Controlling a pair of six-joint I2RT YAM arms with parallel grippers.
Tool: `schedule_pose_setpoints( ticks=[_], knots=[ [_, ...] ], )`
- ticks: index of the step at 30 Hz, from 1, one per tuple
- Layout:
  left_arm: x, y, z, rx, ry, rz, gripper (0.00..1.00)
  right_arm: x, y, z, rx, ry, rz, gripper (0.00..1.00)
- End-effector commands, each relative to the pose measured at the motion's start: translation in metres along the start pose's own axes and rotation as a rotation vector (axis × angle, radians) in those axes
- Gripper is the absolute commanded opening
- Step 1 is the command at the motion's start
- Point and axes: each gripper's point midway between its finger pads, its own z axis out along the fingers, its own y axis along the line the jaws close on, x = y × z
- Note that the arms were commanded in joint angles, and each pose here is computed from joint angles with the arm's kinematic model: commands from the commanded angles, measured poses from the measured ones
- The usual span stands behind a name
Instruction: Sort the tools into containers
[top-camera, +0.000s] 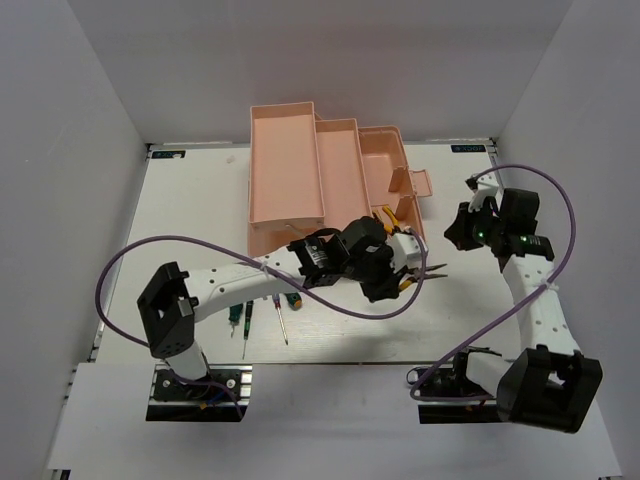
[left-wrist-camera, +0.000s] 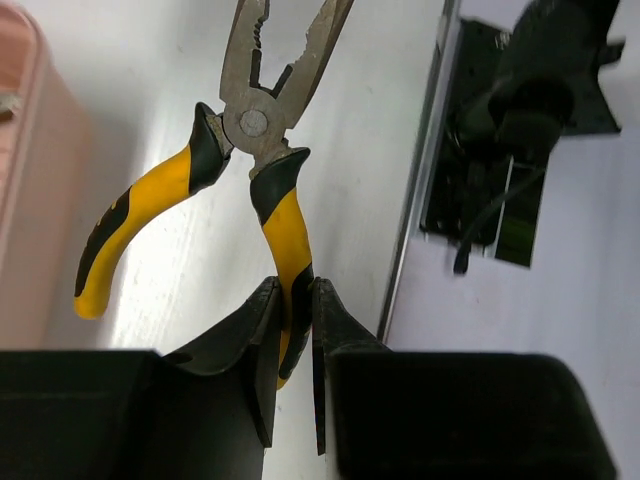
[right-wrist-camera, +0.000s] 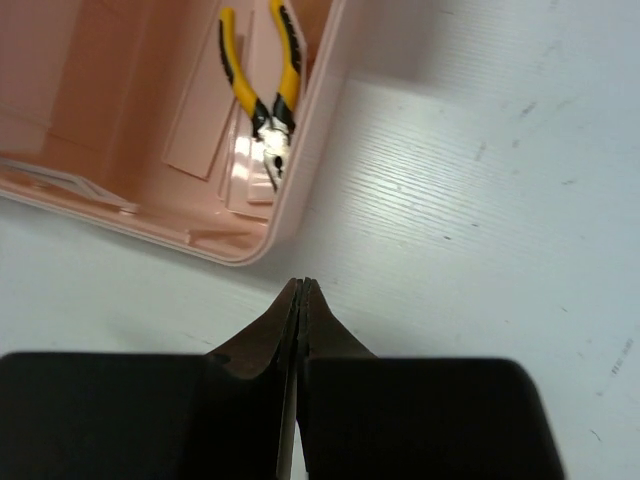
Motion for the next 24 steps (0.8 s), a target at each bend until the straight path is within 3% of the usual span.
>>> schedule_pose_setpoints(
  ticks=[1,7,15,24],
  knots=[
    [-0.062,0.010,-0.008,-0.053,-0.176,0.045,0.00,-0.005,-0.025,-0.011,0.149,-0.050,-0.055,0.00],
    [-0.104,0.050,-0.010,-0.171,-0.296,0.032,0.00,-0.003,-0.032,-0.017,0.190,-0.077,-0.056,0.00],
    [-0.114,0.123,0.002,-0.269,-0.372,-0.077,0.00,0.002,-0.027,-0.020,0.160,-0.083,-0.042,0.00],
    [-0.123,0.175,0.026,-0.208,-0.419,-0.187,0.00,0.011,-0.015,-0.018,0.087,-0.089,-0.060,0.00]
  ],
)
